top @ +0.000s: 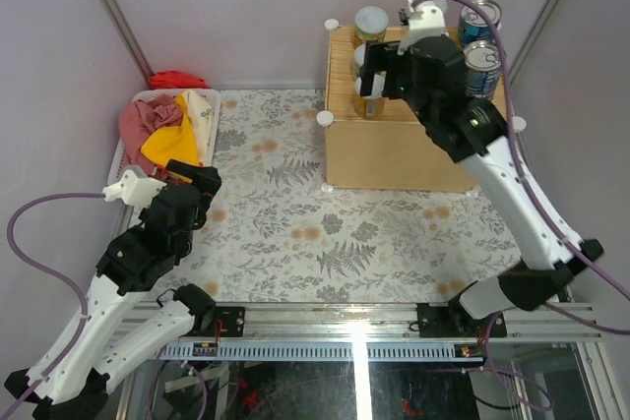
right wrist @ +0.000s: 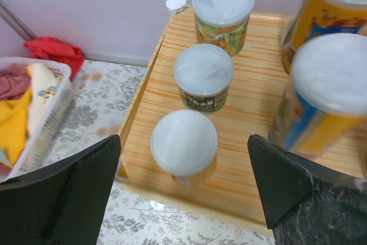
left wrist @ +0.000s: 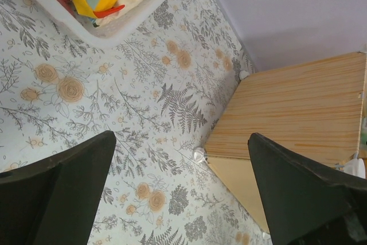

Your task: Place and organize the canned foods onto the counter

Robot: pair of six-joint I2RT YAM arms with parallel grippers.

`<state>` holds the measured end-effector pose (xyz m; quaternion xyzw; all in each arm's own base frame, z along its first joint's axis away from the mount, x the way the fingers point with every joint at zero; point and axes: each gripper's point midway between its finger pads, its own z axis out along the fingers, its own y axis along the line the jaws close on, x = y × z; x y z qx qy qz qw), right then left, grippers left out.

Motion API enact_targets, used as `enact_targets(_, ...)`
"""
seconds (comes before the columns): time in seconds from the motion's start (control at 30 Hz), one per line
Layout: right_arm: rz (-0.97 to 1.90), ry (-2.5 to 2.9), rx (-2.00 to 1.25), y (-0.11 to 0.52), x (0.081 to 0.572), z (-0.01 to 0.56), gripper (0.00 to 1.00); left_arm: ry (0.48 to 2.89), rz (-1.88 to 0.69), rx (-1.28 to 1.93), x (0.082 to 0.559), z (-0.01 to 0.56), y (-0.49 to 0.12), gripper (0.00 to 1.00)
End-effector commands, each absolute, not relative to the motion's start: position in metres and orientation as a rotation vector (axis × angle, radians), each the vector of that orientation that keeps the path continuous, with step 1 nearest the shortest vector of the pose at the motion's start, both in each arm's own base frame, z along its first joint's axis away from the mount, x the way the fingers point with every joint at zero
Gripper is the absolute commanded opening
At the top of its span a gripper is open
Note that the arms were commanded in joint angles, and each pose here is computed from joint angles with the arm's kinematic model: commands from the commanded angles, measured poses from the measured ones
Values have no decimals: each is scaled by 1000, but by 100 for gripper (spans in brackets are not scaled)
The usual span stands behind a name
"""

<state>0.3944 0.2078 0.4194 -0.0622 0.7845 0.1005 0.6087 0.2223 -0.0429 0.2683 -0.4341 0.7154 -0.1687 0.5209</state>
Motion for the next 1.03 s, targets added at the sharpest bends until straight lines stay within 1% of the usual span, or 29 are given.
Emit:
enact_targets(0.0, 328, 1686, -108, 185, 353, 454, 99, 1621, -395, -1021, 233, 292, -37, 100)
enact_targets(0.2, 161, 1799, 148, 126, 326, 377, 99, 1641, -333, -917, 246, 292, -42, 100)
enact_targets(0.3, 39, 1884, 285, 98, 311, 334, 99, 1639, -347, -828, 258, 295, -54, 100)
enact_targets(0.47, -170, 1966, 431, 58, 285, 282, 99, 1672, -315, -726, 275, 285, -68, 100)
enact_targets(0.63, -236, 1989, 460, 39, 263, 257, 99, 1731, -303, -684, 283, 261, -79, 100)
enact_targets(0.8, -231, 1973, 465, 28, 250, 248, 100, 1772, -304, -660, 286, 243, -86, 100)
enact_targets(1.0, -257, 1949, 514, 16, 239, 247, 100, 1787, -287, -647, 286, 236, -84, 100)
